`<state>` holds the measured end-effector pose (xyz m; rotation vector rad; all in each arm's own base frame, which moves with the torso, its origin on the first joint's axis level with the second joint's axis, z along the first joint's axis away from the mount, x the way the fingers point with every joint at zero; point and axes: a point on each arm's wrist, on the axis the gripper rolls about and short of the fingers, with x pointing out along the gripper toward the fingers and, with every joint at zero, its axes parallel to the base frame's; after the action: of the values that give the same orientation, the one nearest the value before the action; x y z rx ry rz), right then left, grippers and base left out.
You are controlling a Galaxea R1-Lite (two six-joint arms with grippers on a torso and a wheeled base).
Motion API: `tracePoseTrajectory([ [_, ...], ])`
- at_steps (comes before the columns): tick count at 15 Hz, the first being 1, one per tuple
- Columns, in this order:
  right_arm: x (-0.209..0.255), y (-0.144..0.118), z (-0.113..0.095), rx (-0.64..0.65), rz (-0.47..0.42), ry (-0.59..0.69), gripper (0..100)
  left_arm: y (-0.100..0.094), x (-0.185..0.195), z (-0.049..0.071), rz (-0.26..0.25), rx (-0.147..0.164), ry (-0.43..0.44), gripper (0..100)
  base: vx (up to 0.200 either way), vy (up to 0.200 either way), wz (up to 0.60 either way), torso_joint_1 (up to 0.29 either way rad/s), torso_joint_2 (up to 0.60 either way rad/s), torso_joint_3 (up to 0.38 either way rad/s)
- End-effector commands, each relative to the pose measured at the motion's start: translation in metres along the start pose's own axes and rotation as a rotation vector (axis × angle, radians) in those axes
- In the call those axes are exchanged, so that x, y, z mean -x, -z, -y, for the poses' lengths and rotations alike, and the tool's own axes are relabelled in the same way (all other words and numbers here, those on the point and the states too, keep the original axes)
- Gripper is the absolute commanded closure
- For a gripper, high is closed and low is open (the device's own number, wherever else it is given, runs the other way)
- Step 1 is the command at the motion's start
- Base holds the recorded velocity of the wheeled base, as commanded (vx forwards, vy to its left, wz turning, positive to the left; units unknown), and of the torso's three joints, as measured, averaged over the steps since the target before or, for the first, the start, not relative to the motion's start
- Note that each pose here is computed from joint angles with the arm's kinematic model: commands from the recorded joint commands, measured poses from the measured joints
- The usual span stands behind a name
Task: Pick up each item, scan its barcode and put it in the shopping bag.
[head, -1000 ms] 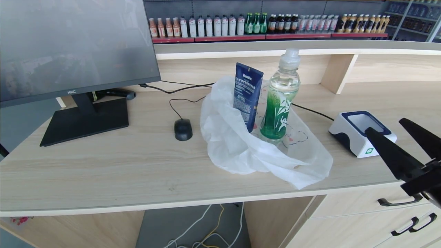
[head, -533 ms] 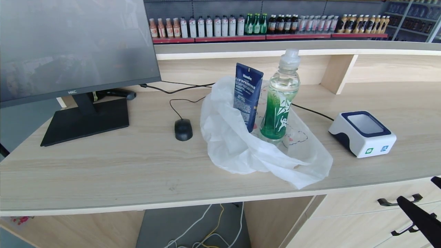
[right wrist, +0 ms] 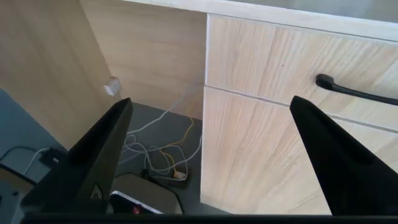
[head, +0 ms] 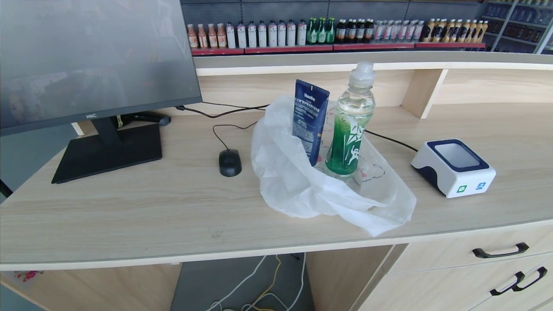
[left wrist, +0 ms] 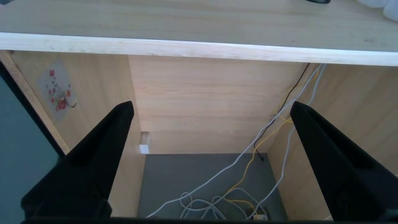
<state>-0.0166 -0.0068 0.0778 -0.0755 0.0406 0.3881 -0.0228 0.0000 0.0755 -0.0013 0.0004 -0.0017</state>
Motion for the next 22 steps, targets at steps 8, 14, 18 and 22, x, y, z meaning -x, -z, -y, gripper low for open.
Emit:
tracePoseTrajectory([
  [8,-0.0029,-0.0005,-0.0038,-0.020,-0.052,0.259,0,0.0000,0.0000,0.0000,0.000,0.000,-0.002,0,0.000,0.000,0.00,0.000,0.00,0.000],
  [14,-0.0016,-0.0002,-0.0060,-0.040,-0.030,0.354,0,0.0000,0.0000,0.0000,0.000,0.002,0.000,0,0.000,0.000,0.00,0.000,0.00,0.000],
  [18,-0.0017,-0.0001,-0.0065,-0.059,-0.025,0.325,0,0.0000,0.0000,0.0000,0.000,0.003,0.000,0,-0.100,0.000,0.00,0.000,0.00,0.000],
  [22,-0.0017,-0.0001,-0.0065,-0.065,-0.024,0.325,0,0.0000,0.0000,0.0000,0.000,0.000,0.000,0,-0.050,0.000,0.00,0.004,0.00,0.002],
])
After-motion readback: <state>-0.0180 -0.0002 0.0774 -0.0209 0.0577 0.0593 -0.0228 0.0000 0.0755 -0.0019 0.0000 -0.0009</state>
